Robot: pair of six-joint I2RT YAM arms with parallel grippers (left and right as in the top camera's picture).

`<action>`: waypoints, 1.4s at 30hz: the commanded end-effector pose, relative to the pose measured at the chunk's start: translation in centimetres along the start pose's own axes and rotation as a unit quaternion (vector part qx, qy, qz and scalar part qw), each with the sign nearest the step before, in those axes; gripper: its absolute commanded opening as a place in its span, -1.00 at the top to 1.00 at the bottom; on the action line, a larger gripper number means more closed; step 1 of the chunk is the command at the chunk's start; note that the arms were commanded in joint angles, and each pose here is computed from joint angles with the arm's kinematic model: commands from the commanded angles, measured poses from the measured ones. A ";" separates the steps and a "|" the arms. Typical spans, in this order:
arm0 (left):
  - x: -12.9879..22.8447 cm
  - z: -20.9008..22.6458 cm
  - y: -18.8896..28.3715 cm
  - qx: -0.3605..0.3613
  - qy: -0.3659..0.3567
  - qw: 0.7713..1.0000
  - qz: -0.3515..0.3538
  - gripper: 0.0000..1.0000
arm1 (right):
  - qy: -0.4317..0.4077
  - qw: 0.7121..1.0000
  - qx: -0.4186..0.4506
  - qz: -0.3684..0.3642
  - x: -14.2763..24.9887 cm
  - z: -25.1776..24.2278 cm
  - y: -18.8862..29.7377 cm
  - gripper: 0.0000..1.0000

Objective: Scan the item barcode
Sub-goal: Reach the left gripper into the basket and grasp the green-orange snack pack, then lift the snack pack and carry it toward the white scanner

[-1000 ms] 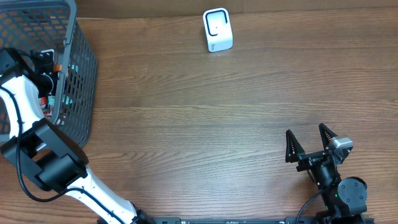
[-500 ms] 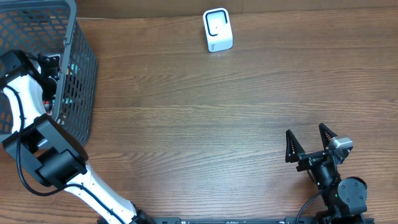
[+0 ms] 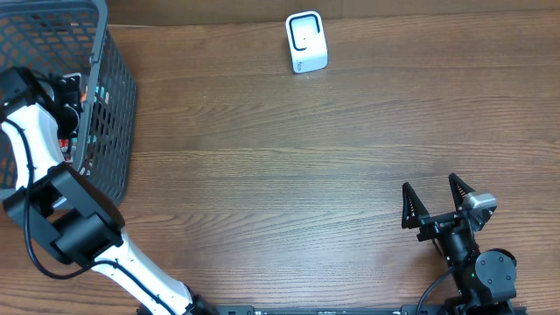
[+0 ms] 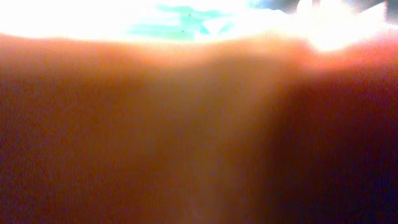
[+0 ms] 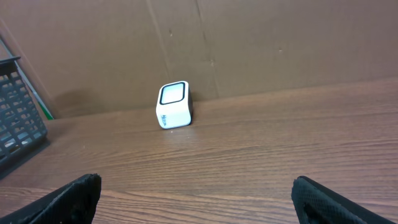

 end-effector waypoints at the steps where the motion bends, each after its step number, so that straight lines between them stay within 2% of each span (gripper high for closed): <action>1: -5.2 -1.5 9.6 -0.025 -0.015 0.992 -0.127 0.04 | 0.000 1.000 0.002 -0.002 0.2 -0.1 0.0 -1.00; 6: -6.8 -2.9 16.9 -0.047 -0.005 0.976 -0.211 0.04 | 0.000 1.000 0.002 -0.002 0.2 -0.1 0.0 -1.00; 13: -6.6 -6.1 26.9 -0.052 0.032 0.947 -0.314 0.05 | 0.000 1.000 0.002 -0.002 0.2 -0.1 0.0 -1.00; 17: -5.4 -9.3 30.4 -0.023 0.040 0.940 -0.337 0.05 | 0.000 1.000 0.002 -0.002 0.2 -0.1 0.0 -1.00; 20: -4.2 -12.2 31.5 0.001 0.031 0.944 -0.328 0.05 | 0.000 1.000 0.002 -0.002 0.2 -0.1 0.0 -1.00; 26: -1.6 -18.6 30.4 0.063 -0.009 0.965 -0.256 0.10 | 0.000 1.000 0.002 -0.002 0.2 -0.1 0.0 -1.00; 32: 1.0 -25.2 26.0 0.086 -0.066 0.985 -0.137 0.15 | 0.000 1.000 0.002 -0.002 0.2 -0.1 0.0 -1.00; 42: 6.5 -38.9 16.1 0.131 -0.154 0.979 -0.006 0.24 | 0.000 1.000 0.002 -0.002 0.2 -0.1 0.0 -1.00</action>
Point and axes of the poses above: each gripper's point midway between its finger pads, its own y axis back along the fingers, its own z axis along the line the jaws close on, x = y × z, the point moved 5 cm from there along y, back along the fingers, and after that the axes turned 2 degrees about y, right-handed, at the moved point
